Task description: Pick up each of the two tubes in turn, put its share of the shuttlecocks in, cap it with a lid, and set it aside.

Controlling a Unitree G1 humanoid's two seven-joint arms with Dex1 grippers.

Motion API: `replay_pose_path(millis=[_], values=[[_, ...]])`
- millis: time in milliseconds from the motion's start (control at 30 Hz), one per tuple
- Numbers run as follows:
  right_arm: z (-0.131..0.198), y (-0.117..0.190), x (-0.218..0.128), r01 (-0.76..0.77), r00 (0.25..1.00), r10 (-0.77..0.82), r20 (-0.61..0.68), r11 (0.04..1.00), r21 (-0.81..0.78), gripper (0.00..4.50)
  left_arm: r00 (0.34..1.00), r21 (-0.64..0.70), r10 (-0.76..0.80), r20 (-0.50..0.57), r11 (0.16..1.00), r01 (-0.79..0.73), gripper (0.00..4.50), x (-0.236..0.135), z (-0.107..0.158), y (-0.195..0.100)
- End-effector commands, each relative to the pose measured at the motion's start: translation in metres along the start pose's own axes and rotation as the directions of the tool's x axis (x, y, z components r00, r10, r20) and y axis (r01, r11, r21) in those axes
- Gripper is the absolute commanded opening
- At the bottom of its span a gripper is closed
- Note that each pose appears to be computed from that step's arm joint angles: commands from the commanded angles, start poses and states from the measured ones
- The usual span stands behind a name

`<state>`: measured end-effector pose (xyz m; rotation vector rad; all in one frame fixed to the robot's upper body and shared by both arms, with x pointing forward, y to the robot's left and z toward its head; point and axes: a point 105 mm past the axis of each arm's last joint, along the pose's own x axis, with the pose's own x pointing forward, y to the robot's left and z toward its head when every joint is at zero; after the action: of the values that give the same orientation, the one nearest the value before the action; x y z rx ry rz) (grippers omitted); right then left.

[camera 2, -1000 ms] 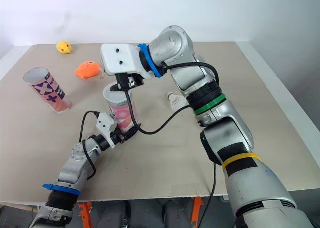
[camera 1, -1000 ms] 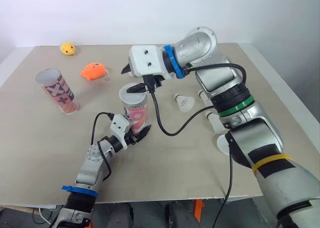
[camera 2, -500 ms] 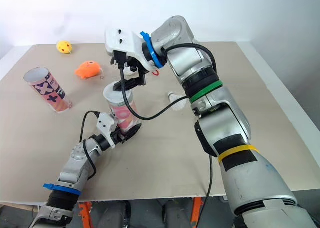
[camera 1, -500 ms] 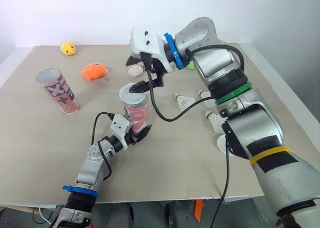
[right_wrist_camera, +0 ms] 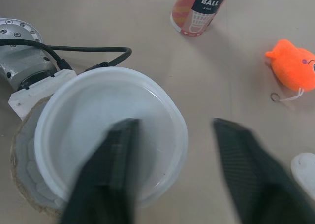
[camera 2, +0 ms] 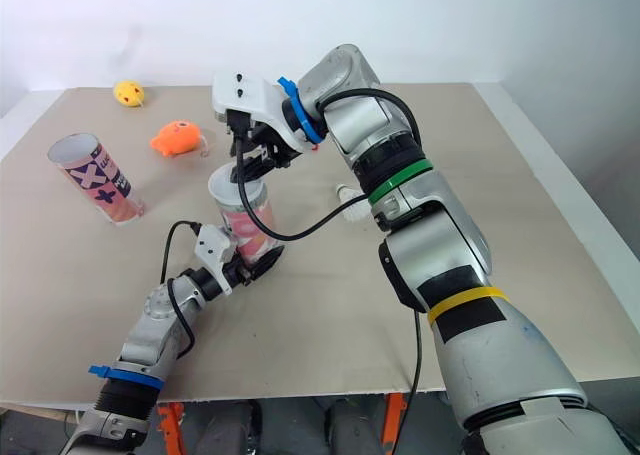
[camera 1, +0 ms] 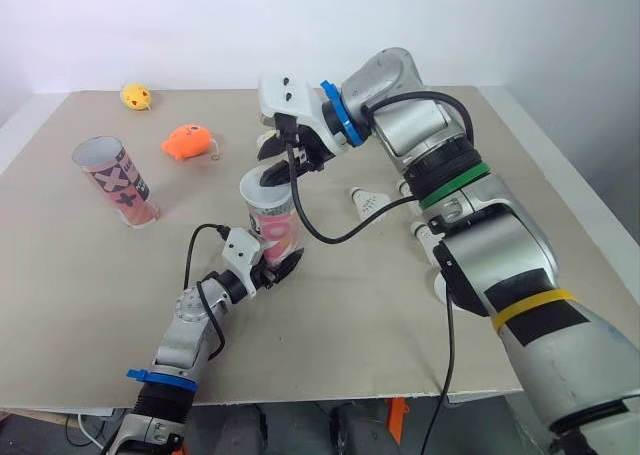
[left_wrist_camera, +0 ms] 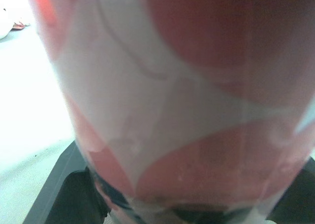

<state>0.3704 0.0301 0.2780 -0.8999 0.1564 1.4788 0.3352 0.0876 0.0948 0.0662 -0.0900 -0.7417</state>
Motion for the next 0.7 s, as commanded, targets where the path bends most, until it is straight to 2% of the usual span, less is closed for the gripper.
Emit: replay_pose_path(millis=[33, 67, 300, 400, 533, 700], values=[[0.013, 0.0, -0.004, -0.003, 1.0, 0.003, 0.02, 0.999, -0.042, 0.45, 0.996, -0.038, -0.019, -0.088, 0.999, 0.016, 3.18, -0.001, -0.025, -0.008], [0.013, 0.001, -0.004, -0.004, 1.0, 0.004, 0.02, 0.999, -0.042, 0.05, 0.996, -0.038, -0.019, -0.088, 0.999, 0.015, 3.18, -0.001, -0.024, -0.008], [0.022, 0.001, -0.011, -0.005, 0.999, 0.009, 0.052, 0.997, -0.071, 0.05, 0.996, -0.038, -0.019, -0.089, 0.999, 0.016, 3.18, -0.001, -0.025, -0.009], [0.032, 0.001, -0.018, 0.015, 0.998, -0.006, 0.069, 0.991, -0.134, 0.05, 0.996, -0.038, -0.017, -0.088, 0.999, 0.013, 3.18, -0.002, -0.024, -0.008], [0.034, 0.006, -0.021, 0.033, 0.999, -0.03, 0.015, 0.966, -0.255, 0.05, 0.996, -0.04, -0.015, -0.09, 0.999, 0.012, 3.18, -0.003, -0.025, -0.008], [0.032, 0.016, -0.019, -0.004, 1.0, 0.002, -0.005, 0.958, -0.287, 0.05, 0.996, -0.041, -0.016, -0.091, 0.999, 0.012, 3.18, -0.003, -0.025, -0.008]])
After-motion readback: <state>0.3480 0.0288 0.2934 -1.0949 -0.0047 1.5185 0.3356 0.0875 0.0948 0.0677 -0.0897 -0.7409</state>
